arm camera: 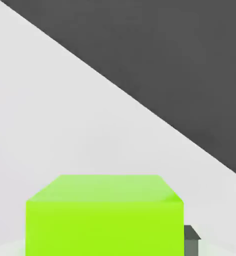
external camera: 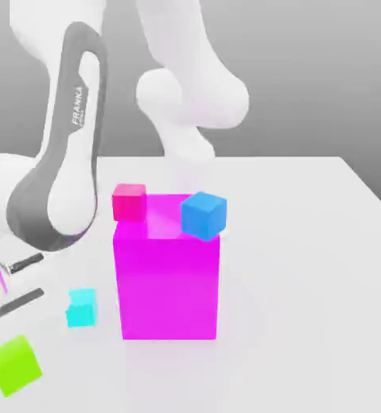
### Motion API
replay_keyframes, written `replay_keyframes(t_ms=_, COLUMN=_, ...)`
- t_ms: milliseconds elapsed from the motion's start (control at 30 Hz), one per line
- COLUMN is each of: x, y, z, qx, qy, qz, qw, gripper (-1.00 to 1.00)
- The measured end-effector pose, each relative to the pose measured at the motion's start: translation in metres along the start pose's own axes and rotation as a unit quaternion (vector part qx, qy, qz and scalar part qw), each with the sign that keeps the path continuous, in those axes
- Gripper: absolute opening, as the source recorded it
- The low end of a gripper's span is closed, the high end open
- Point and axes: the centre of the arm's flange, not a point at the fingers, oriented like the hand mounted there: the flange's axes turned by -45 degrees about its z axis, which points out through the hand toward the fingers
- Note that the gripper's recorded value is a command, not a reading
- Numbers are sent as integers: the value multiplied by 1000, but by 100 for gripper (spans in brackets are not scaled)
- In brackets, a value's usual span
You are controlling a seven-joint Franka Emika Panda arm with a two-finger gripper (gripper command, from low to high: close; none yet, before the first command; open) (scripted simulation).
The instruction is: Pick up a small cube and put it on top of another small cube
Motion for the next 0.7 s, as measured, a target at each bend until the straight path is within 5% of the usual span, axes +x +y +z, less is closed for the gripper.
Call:
replay_keyframes(t_ms=367, x=-29, y=-71, z=32, qx=75, qy=-8, qz=-80, qw=994, gripper=-100)
replay_keyframes(t_ms=700, x=-46, y=-127, z=8, qx=53, qy=-13, qz=-160, qw=986, gripper=-100)
